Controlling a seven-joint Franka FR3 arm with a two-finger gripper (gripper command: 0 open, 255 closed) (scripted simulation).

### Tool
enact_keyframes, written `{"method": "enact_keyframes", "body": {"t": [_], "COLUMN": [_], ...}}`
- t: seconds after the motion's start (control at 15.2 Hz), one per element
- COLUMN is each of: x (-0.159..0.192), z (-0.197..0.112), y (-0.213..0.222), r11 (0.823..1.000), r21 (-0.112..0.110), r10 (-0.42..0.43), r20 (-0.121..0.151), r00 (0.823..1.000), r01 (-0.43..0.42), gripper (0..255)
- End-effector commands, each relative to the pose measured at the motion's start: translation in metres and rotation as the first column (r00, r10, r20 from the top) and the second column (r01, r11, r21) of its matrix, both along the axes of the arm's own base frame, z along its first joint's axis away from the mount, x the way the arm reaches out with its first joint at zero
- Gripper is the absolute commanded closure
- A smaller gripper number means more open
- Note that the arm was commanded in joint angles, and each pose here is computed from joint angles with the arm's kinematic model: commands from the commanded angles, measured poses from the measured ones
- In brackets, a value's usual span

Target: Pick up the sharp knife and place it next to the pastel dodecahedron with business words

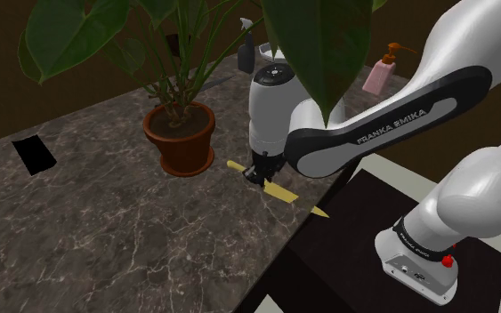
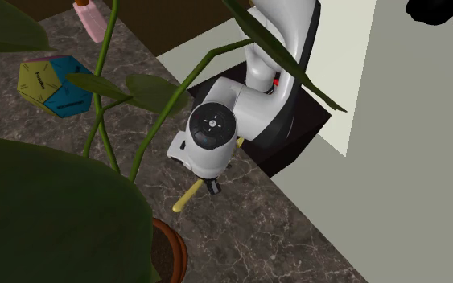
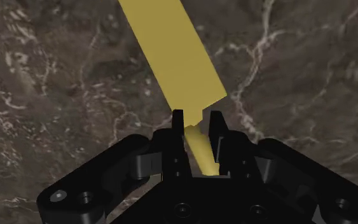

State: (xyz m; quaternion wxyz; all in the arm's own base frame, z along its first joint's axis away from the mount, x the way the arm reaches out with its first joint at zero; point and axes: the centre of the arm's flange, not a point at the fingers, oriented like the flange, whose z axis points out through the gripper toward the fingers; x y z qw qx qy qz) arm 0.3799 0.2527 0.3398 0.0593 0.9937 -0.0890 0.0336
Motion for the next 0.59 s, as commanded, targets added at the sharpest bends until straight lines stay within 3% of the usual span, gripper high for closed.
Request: {"method": "enact_keyframes", "body": {"t": [0.0, 0.46, 0.53], "x": [-0.001, 0.000, 0.000], "z": [-0.002, 0.005, 0.005], "y": [-0.002, -0.001, -0.001], "r11": [1.000, 1.000, 1.000], "r21": [-0.003, -0.002, -0.002], "r10": [-0.003, -0.002, -0.002], "r20": [-0.006, -0.003, -0.003], "r00": [1.000, 1.000, 1.000], "r01": [0.003, 0.002, 0.002], "gripper": [255, 255, 0]}}
